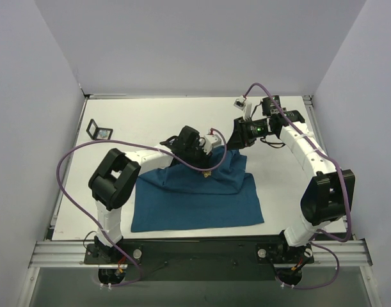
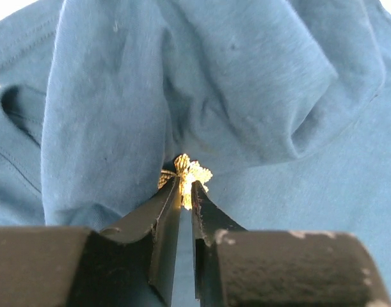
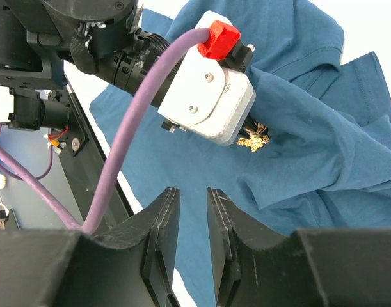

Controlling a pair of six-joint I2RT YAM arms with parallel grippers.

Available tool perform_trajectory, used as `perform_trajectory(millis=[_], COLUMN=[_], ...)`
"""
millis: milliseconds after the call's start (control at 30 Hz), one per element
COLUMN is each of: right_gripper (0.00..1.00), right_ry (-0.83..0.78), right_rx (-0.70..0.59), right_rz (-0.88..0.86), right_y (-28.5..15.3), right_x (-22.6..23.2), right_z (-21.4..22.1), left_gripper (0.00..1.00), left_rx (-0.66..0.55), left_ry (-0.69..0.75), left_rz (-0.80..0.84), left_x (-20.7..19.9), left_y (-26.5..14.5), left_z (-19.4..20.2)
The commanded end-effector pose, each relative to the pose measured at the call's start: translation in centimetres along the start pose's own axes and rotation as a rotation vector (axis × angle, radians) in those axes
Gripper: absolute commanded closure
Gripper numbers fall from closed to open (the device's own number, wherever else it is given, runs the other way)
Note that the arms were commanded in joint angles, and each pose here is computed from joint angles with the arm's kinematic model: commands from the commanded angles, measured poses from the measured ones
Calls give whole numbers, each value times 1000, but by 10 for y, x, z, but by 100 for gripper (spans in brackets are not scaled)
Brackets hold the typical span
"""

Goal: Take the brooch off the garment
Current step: Pick up the brooch from the flattened clothing.

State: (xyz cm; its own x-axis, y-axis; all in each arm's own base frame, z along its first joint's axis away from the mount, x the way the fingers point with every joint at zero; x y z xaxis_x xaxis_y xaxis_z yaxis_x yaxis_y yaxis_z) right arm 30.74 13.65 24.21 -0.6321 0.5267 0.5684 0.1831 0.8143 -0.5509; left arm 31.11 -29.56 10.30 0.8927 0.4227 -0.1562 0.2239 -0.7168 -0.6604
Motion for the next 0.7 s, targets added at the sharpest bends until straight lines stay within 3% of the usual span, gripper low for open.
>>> perform_trajectory(millis=[0,500,667], right_gripper=[74,74,74], right_ry=[-46,-44,-45], right_rx=[-29,-27,-28], right_rz=[-35,-37,-34], right_y=[-7,-7,-7], right_x=[14,14,14], right_z=[-3,-2,-2], left_gripper=[77,72,63], left_rx=[6,62,62], left_ry=[1,24,24], left_rz=[-16,-44,-78], left_x=[-1,-6,-3], left_y=[0,19,20], left_z=[-9,-1,-2])
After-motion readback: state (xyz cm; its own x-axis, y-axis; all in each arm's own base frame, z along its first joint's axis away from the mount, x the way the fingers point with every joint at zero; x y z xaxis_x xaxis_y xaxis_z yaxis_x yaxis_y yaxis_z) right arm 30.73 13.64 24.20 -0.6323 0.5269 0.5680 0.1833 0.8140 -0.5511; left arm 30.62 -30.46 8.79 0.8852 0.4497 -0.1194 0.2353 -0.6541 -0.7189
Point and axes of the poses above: each gripper's point midway between its finger pads, its own y axis out along the fingers, its own x axis along the line the jaws close on, z = x × y, the point moved 8 cm from there along -y, back along the fingers, and after that the axes turned 4 degrees about y, right-handed, at the moved point
